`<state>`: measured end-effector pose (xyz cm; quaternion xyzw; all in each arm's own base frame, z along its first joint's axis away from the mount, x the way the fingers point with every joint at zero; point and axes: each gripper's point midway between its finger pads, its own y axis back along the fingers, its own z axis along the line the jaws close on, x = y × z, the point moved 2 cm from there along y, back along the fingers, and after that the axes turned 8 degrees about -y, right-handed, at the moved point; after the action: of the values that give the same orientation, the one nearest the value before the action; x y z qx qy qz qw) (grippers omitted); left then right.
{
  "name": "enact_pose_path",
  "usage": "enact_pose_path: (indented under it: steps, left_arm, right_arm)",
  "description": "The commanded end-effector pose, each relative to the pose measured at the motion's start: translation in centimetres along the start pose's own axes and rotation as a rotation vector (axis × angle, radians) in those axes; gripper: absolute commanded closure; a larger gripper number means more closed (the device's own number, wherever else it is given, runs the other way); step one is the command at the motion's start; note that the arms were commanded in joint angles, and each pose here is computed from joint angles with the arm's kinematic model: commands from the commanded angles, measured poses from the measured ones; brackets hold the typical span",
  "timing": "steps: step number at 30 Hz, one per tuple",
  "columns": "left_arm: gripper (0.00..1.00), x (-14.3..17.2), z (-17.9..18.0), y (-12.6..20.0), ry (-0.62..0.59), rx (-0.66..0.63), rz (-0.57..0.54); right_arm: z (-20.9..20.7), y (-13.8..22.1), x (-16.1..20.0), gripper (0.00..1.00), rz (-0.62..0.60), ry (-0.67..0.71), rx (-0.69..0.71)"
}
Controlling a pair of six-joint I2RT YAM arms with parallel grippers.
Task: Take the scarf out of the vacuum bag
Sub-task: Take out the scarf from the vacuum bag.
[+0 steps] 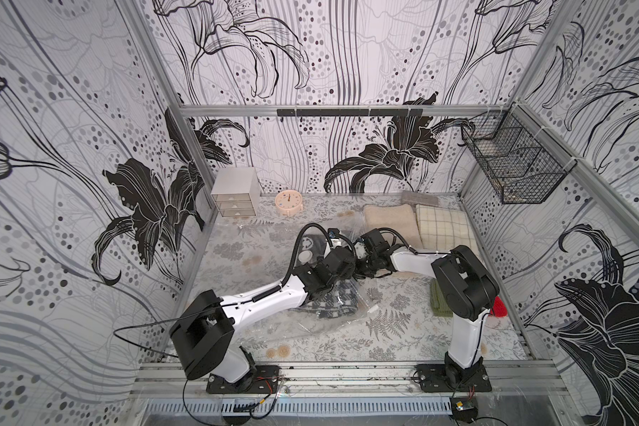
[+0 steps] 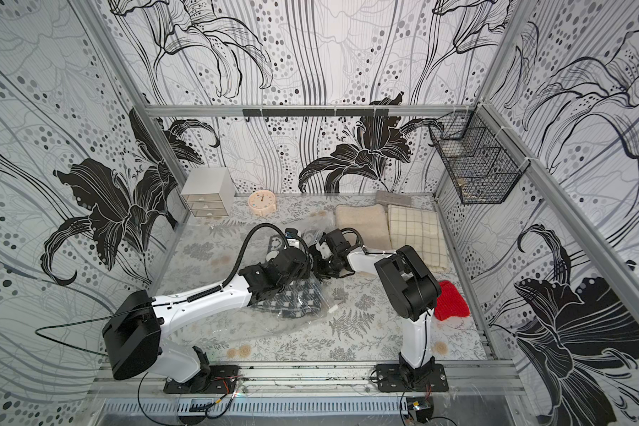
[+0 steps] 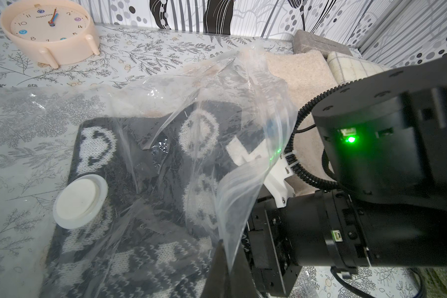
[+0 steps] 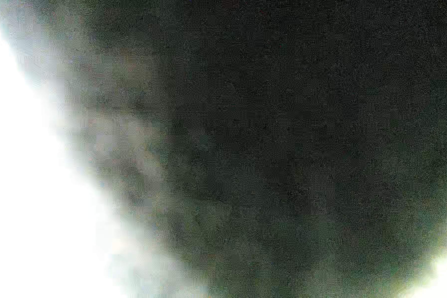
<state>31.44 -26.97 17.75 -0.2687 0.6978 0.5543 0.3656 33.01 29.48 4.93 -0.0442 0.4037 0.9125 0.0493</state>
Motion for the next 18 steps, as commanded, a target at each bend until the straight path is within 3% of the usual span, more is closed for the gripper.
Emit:
enact_pose_path:
  steps: [1,12,18]
  left_arm:
    - [1.0,-1.0,-0.4,0.3,0.027,0.015,-0.041]
    - [1.0,-0.6,0.0,0.3,0.032,0.005,-0.035]
    - [1.0,-0.6,-0.2,0.2,0.031,0.008,-0.035]
  right_arm:
    - [-0.8,1.0,0.0,1.0,-0.024,0.002,0.04]
    - [-1.6,3.3,-0.1,1.0,-0.066,-0.008,0.059]
    - [-1.5,2.8,-0.2,1.0,-0.055,-0.017,0.038]
